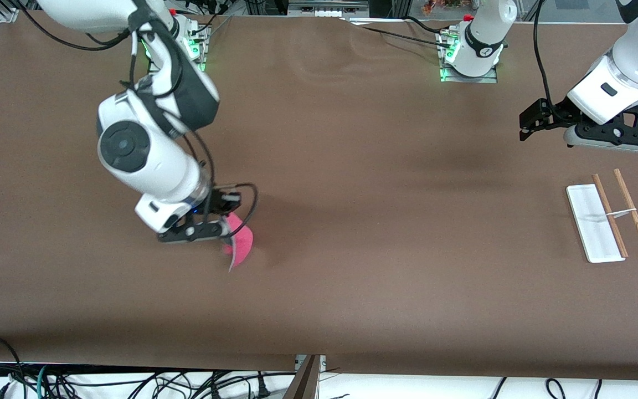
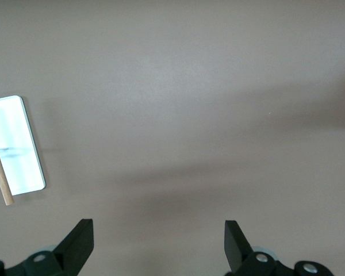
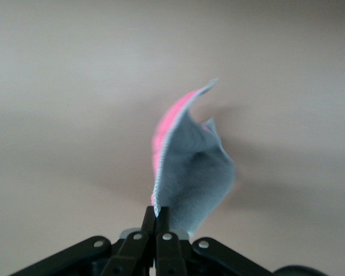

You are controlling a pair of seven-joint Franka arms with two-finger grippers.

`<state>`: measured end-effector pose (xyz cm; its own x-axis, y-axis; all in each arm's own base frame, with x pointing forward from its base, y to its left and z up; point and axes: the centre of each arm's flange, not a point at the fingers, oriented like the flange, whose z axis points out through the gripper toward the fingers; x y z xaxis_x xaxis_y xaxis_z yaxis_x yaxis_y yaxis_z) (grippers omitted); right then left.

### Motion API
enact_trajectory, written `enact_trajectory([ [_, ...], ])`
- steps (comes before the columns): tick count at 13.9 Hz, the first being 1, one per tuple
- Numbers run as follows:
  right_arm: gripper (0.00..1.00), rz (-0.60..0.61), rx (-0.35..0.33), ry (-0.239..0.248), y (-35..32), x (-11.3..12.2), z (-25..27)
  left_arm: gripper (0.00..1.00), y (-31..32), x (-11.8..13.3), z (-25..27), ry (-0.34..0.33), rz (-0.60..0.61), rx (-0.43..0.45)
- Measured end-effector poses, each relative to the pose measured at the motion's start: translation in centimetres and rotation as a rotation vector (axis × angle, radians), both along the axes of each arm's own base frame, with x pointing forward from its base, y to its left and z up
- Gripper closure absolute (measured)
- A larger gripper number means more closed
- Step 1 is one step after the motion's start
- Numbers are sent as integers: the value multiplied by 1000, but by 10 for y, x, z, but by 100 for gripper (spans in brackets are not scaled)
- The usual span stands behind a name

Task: Pass towel and hang on rack
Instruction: 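Lift the towel with the right gripper toward the table middle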

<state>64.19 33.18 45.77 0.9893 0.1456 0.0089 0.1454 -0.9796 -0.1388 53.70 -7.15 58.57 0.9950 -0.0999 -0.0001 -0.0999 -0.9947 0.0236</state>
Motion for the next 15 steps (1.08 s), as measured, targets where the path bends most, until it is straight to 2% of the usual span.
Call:
enact_trajectory([
  [4, 98, 90, 89, -56, 54, -27, 49, 0, 0, 0, 0, 0, 0, 0],
  [8, 98, 220, 155, -127, 143, -83, 71, 0, 0, 0, 1, -1, 0, 0],
  [10, 98, 254, 191, -165, 169, -101, 77, 0, 0, 0, 1, -1, 1, 0],
  [15, 98, 298, 217, -186, 197, -125, 80, 0, 3, 2, -3, 5, 5, -1],
])
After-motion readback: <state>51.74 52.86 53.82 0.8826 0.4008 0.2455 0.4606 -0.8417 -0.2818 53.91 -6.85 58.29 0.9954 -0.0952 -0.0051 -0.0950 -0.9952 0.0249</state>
